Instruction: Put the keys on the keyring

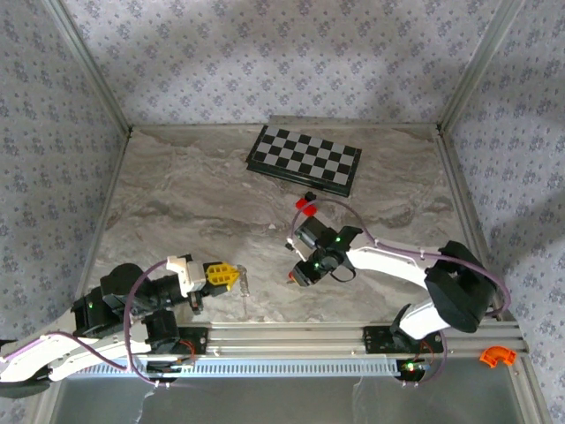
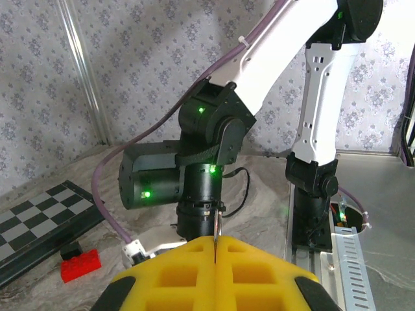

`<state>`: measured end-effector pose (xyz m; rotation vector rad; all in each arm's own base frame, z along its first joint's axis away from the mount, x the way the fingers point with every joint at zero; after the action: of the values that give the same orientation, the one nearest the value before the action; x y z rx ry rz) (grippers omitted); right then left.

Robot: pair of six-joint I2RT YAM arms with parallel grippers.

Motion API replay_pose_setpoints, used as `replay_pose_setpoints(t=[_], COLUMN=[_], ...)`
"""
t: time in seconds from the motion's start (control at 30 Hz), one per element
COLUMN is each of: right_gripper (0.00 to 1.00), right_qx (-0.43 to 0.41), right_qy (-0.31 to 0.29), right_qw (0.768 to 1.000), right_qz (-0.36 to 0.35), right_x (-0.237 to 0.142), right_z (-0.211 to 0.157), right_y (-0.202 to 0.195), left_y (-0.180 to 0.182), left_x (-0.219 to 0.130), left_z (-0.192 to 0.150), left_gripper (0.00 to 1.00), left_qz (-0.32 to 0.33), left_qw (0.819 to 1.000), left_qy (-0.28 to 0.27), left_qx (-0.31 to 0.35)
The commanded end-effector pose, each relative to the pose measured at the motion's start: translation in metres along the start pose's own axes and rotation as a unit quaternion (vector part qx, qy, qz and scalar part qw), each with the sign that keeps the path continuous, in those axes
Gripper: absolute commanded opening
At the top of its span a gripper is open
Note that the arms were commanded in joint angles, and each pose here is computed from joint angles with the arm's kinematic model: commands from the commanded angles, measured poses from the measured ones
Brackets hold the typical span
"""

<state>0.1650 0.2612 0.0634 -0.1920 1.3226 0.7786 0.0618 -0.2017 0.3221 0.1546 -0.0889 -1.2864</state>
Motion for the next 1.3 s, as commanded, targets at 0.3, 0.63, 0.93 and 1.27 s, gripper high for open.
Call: replay_pose_setpoints(t=[0.3,0.63,0.93,1.27], right_gripper=[0.26,0.16,0.11,0.09], right_qx=[-0.02,-0.019,-0.015,-0.006], right_qy=[0.04,0.044,0.045,0.051], right_qw=[0.998,0.998,0.998,0.998], right_qz=[-0.047,-0.045,-0.036,-0.035], right_x=[0.007,0.013,0.014,0.017], right_z=[-0.011,-0.013,-0.018,-0.023], right_y=[-0.009,-0.007,-0.006,-0.008], left_y=[0.0,0.0,0.0,0.001], left_x=[-0.003,-0.004,-0.004,-0.005], left_z=[0.015,0.015,0.015,0.017], left_gripper=[0.0,0.0,0.0,0.0], left_qz=[-0.001,-0.001,0.0,0.002], left_qw=[1.0,1.0,1.0,0.999], left_qy=[-0.03,-0.03,-0.03,-0.032], left_qx=[0.005,0.006,0.006,0.008])
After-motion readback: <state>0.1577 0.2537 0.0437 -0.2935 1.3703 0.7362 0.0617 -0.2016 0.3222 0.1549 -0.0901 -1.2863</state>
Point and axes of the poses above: each hand's point on the last joint's axis, 136 mm out from that joint toward the fingers, its own x axis out along the fingers, its own y axis along the line the jaws close on, z = x × y, the point moved 1 cm from there along -x, back along the fingers, and after that the axes turned 6 degrees about x, right-handed, at the moved point
